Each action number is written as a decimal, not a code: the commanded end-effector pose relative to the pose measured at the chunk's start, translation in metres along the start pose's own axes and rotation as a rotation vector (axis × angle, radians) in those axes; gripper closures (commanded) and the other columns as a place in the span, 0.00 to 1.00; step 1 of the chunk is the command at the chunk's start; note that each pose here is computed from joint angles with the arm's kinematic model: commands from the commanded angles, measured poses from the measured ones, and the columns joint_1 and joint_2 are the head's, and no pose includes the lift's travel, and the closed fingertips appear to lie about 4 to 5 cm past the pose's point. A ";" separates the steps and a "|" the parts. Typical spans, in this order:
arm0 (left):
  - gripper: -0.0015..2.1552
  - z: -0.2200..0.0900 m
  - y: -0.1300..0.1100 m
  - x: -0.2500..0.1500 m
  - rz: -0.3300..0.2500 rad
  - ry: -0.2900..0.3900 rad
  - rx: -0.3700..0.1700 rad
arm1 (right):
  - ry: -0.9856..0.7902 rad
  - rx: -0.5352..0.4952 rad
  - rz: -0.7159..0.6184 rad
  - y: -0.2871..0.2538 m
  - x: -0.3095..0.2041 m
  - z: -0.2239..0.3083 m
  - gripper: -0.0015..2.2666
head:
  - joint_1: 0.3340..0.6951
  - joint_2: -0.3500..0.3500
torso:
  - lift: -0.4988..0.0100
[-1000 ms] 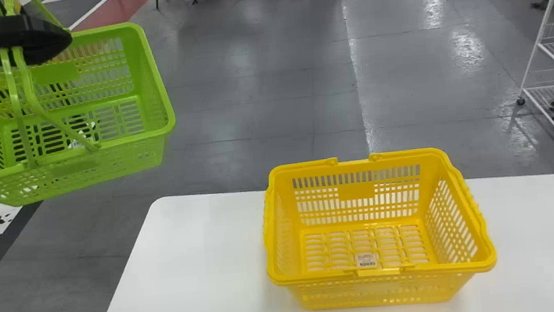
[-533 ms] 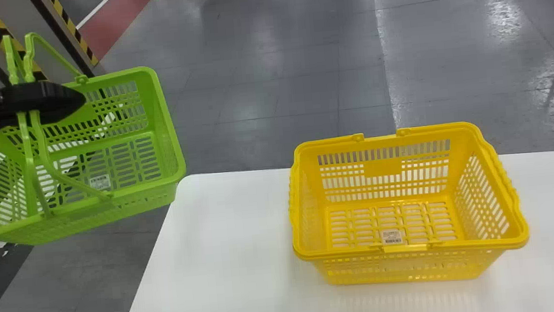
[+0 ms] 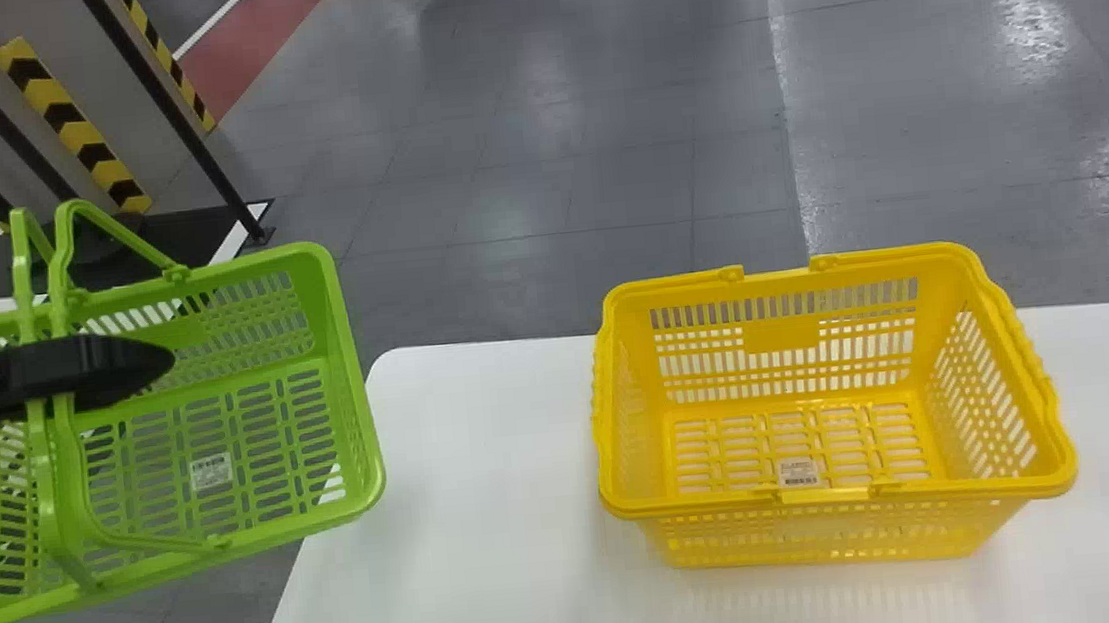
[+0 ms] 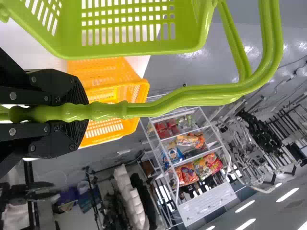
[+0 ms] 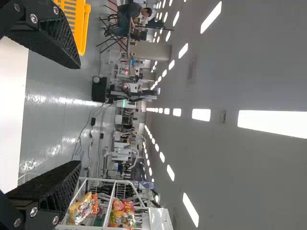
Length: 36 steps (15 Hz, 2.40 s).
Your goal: Grasp handle with right gripper to insert into left gripper then lift and swing left to center
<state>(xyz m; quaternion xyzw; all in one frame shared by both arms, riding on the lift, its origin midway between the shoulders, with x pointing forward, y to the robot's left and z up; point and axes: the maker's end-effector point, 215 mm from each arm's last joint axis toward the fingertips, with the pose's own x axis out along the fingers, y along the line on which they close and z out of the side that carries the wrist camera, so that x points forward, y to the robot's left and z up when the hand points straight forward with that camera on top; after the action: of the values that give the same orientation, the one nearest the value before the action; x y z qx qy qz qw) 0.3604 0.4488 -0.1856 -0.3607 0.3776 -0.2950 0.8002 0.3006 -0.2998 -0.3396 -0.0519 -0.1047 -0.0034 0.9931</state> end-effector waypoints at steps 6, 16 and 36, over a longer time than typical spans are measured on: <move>0.99 -0.124 -0.035 0.027 -0.073 0.106 0.007 | 0.018 -0.025 -0.010 -0.016 0.008 0.000 0.04 | 1.00 0.75 | 0.80; 0.99 -0.263 -0.116 0.061 -0.154 0.300 0.020 | 0.053 -0.003 0.011 -0.007 0.018 -0.012 0.04 | 1.00 0.40 | 0.80; 0.99 -0.339 -0.174 0.153 -0.265 0.512 0.152 | 0.073 0.029 0.088 0.039 0.027 -0.008 0.04 | 1.00 0.00 | 0.80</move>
<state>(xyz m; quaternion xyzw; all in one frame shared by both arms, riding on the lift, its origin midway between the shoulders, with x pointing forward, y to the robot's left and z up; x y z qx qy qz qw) 0.1319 0.1241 -0.2607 -0.2614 0.4946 -0.4943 0.6653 0.3298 -0.2627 -0.3463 -0.0426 -0.0656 0.0398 0.9961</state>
